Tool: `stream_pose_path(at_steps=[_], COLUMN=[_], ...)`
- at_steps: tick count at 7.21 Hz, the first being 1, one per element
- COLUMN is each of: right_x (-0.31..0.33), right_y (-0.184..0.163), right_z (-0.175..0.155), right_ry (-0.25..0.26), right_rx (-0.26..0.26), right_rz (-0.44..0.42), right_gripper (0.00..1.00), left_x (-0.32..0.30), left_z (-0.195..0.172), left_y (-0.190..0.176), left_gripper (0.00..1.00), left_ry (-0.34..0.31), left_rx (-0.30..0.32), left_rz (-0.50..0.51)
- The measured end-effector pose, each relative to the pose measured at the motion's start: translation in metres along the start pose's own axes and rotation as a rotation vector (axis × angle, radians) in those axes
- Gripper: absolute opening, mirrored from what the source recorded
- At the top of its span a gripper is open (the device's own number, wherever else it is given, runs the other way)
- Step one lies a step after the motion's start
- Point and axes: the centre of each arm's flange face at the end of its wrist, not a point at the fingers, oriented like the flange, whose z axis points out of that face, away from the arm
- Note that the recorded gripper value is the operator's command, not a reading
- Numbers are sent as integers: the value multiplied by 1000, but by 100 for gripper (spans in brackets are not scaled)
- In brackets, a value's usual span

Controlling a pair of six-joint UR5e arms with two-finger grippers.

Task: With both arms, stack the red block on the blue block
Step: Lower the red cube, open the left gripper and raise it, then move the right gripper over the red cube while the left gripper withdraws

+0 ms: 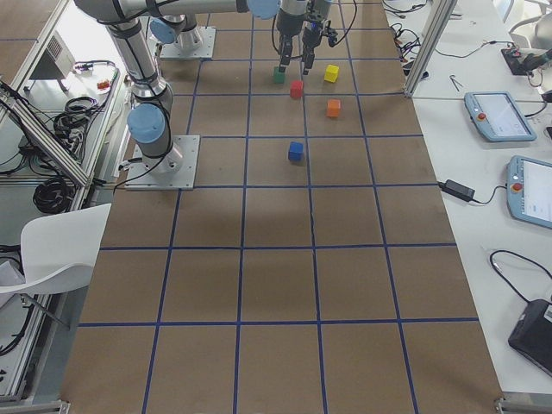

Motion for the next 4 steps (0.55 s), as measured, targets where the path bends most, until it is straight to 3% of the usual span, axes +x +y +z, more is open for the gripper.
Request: stream_pose_path(at_steps=[4], right_x=[-2], right_y=[-5], right_z=[9], right_ry=[-7], right_rx=[-14], right_rz=[24], right_gripper=[100], left_x=[-85], left_z=[-86], left_y=[-7], left_gripper=[100], left_ry=[-118], left_rx=[26], left_rz=[-34])
